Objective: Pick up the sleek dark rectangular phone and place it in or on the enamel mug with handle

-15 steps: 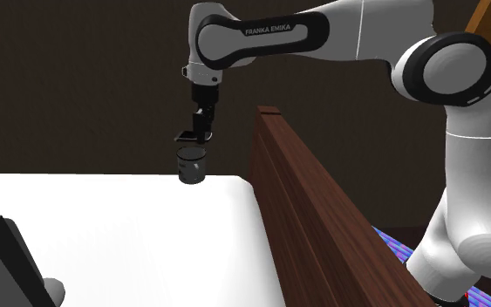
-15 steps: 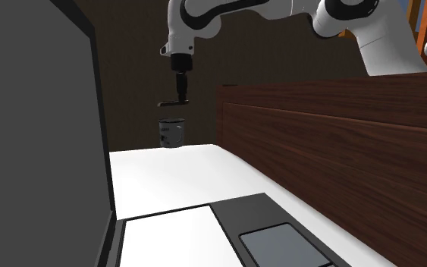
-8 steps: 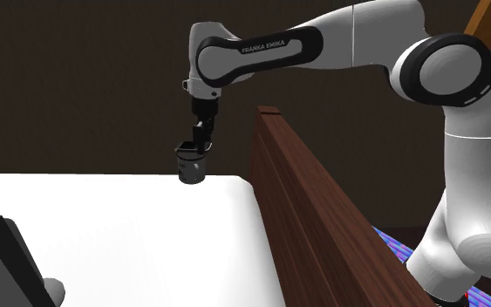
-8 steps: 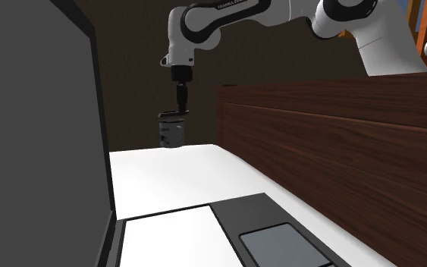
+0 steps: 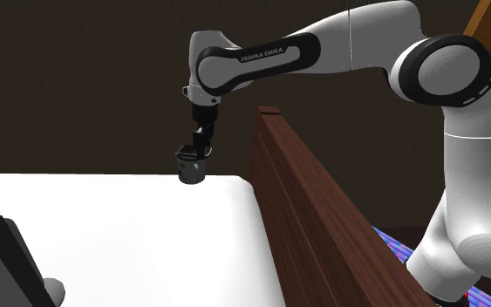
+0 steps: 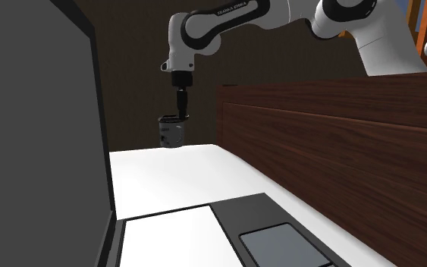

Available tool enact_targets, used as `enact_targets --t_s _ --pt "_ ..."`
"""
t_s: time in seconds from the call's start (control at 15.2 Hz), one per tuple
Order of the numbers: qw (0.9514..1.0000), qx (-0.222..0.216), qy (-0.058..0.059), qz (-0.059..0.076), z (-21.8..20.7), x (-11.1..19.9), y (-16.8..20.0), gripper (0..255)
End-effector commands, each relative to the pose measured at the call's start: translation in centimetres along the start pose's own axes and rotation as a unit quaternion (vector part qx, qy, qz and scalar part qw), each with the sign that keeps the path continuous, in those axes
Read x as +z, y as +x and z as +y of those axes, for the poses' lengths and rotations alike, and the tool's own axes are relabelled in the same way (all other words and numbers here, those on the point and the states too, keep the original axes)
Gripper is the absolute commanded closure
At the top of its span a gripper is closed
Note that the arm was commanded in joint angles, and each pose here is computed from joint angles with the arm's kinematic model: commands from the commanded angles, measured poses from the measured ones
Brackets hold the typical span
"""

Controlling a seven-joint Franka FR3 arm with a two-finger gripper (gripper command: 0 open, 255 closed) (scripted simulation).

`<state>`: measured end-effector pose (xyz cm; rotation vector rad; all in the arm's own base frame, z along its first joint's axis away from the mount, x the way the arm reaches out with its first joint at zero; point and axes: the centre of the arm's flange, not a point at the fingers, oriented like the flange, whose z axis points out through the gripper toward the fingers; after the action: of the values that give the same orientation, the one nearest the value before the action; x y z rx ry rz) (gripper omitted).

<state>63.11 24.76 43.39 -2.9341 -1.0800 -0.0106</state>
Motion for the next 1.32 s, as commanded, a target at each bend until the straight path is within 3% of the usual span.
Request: enact_targets --t_s 0.0,0.07,0.13,0.46,0.73,1.25 --pt "1.0 0.0 0.0 -0.001 0.0 0.1 0.0 255" --pt "1.0 0.0 0.0 -0.001 0.0 0.1 0.0 255" --pt "1.0 0.0 0.0 0.0 0.0 0.1 0.0 0" --pt "1.0 0.0 0.0 -0.001 0.0 0.1 0.0 0" --pt "1.0 0.0 0.0 -0.001 0.0 -4.9 0.0 0" --pt "1.0 0.0 0.0 -0.001 0.0 -4.9 0.0 0"
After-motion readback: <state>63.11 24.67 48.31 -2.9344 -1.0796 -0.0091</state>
